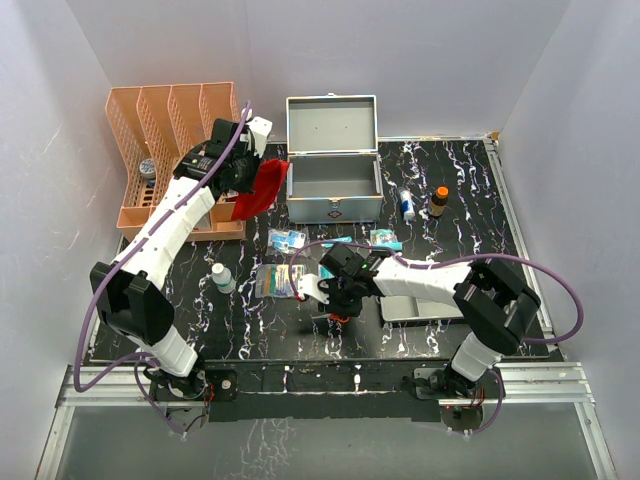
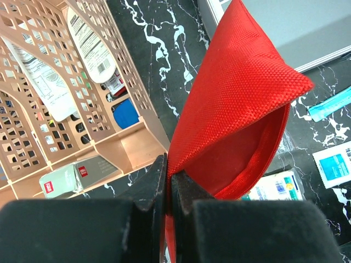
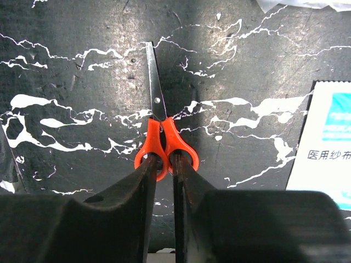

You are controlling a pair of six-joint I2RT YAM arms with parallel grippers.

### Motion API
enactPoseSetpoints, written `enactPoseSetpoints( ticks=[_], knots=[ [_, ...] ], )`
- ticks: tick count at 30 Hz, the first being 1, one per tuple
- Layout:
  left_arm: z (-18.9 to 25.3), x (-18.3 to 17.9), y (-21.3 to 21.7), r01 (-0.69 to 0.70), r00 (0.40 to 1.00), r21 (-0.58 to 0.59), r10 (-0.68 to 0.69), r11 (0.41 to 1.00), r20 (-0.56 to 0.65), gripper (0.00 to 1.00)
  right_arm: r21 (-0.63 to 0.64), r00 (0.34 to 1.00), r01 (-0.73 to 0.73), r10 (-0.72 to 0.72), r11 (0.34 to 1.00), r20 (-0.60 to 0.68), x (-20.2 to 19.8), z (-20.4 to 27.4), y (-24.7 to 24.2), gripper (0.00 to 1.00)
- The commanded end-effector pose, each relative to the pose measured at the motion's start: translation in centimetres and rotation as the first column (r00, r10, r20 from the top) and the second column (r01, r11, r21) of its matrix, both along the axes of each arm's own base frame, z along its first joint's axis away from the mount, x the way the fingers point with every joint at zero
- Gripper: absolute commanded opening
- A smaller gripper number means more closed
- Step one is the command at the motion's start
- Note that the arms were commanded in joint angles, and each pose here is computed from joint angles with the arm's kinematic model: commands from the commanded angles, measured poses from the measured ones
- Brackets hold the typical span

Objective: Organize the medicine kit
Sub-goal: Pick up the scissors from the corner of the board.

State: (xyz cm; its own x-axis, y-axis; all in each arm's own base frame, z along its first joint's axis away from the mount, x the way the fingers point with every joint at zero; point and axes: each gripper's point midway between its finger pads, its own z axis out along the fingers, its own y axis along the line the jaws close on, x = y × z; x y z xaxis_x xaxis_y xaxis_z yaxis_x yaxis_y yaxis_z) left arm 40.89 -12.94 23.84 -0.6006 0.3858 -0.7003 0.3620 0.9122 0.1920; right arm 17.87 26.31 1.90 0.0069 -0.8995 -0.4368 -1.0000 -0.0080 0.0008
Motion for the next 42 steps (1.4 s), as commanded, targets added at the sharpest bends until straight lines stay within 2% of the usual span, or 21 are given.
enactPoseSetpoints(
  ticks=[1,11,18,22,25,27,35,42],
  knots=[
    [2.0,-0.6,0.3,0.010,0.999,-0.031,-0.008,0.999,0.050,0.00,-0.145,0.999,-0.031,0.025,0.989,-0.045,-1.7,-3.9,-3.0,0.20],
    [1.7,-0.5,0.3,0.015,0.999,-0.042,-0.013,0.999,0.049,0.00,-0.173,0.999,-0.030,0.023,0.984,-0.044,-2.1,-4.3,-3.5,0.32],
    [1.6,-0.7,0.4,0.017,0.999,-0.045,-0.015,0.999,0.049,0.00,-0.184,0.999,-0.026,0.020,0.983,-0.035,-2.0,-4.8,-3.4,0.32],
    [1.5,-0.7,0.5,0.018,0.999,-0.047,-0.015,0.999,0.049,0.00,-0.190,0.999,-0.024,0.016,0.981,-0.042,-2.2,-5.1,-3.5,0.26],
    [1.5,-0.7,0.5,0.017,0.999,-0.051,-0.014,0.999,0.049,0.00,-0.191,0.998,-0.016,0.005,0.981,-0.058,-2.6,-5.1,-3.6,0.07],
    [1.5,-0.6,0.5,0.014,0.999,-0.053,-0.011,0.999,0.050,0.00,-0.194,0.997,-0.008,-0.006,0.981,-0.072,-2.8,-5.1,-3.7,0.00],
    [1.3,-0.6,0.4,0.017,0.999,-0.059,-0.015,0.998,0.046,0.00,-0.191,0.994,0.024,-0.044,0.981,-0.100,-3.2,-4.7,-3.4,0.00],
    [1.1,-0.6,0.5,0.011,0.999,-0.056,-0.009,0.998,0.041,0.00,-0.070,0.988,0.086,-0.094,0.994,-0.120,-2.5,-1.7,0.0,0.00]
  ],
)
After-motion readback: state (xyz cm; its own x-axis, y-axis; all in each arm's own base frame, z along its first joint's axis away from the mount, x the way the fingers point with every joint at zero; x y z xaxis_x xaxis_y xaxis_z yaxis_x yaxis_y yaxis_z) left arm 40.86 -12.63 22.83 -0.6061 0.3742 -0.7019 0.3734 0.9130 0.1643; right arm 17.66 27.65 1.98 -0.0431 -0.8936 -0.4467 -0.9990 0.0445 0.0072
